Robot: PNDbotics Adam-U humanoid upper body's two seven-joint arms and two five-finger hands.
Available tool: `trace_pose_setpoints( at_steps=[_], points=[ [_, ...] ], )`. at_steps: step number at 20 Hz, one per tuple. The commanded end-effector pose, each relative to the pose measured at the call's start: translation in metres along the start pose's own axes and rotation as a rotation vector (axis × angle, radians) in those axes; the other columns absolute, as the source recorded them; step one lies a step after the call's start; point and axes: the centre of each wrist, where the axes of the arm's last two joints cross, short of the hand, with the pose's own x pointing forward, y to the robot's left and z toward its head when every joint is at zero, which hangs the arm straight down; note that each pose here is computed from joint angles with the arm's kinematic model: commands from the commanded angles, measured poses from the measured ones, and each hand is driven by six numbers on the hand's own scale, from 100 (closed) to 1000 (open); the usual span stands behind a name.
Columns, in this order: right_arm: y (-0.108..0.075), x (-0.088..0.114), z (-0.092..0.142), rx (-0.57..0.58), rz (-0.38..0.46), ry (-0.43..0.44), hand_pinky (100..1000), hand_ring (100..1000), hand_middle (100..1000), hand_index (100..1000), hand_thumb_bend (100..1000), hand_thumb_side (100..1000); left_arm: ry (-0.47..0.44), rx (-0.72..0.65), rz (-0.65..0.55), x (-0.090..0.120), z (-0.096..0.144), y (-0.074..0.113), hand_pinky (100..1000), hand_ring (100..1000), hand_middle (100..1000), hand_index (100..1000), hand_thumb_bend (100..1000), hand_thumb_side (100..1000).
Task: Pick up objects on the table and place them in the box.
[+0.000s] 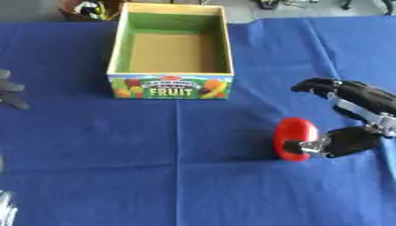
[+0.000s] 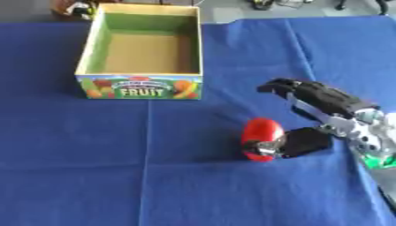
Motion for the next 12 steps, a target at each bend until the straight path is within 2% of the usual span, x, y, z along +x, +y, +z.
trace_pose_setpoints(
  at_steps=[1,4,5,8,12],
  points=[
    [-0.0072,0.0,0.0051,-0.009,0.011,-0.012,897,944,933,1000,680,763,-0.024,0.005,-0.003,0.0059,-0.0036,0.0031,399,539,567,816,100,1000],
    [-0.0047,-0.0016,0.0063,0.014,0.013,0.008,896,944,933,1000,660,733,-0.023,0.007,-0.005,0.0059,-0.0037,0.0033,399,539,565,816,100,1000],
    [-0.0042,-0.0019,0.0065,0.019,0.014,0.017,876,931,913,1000,627,711,-0.023,0.007,-0.004,0.0059,-0.0036,0.0032,399,539,564,815,100,1000],
    [-0.0015,-0.0022,0.0069,0.032,0.009,0.07,850,916,898,1000,614,716,-0.023,0.007,-0.002,0.0061,-0.0038,0.0027,398,539,563,815,100,1000],
    [0.0026,-0.0007,0.0061,0.048,-0.021,0.098,840,902,888,1000,603,715,-0.022,0.007,0.0,0.0062,-0.0038,0.0024,397,539,561,814,100,1000]
  ],
)
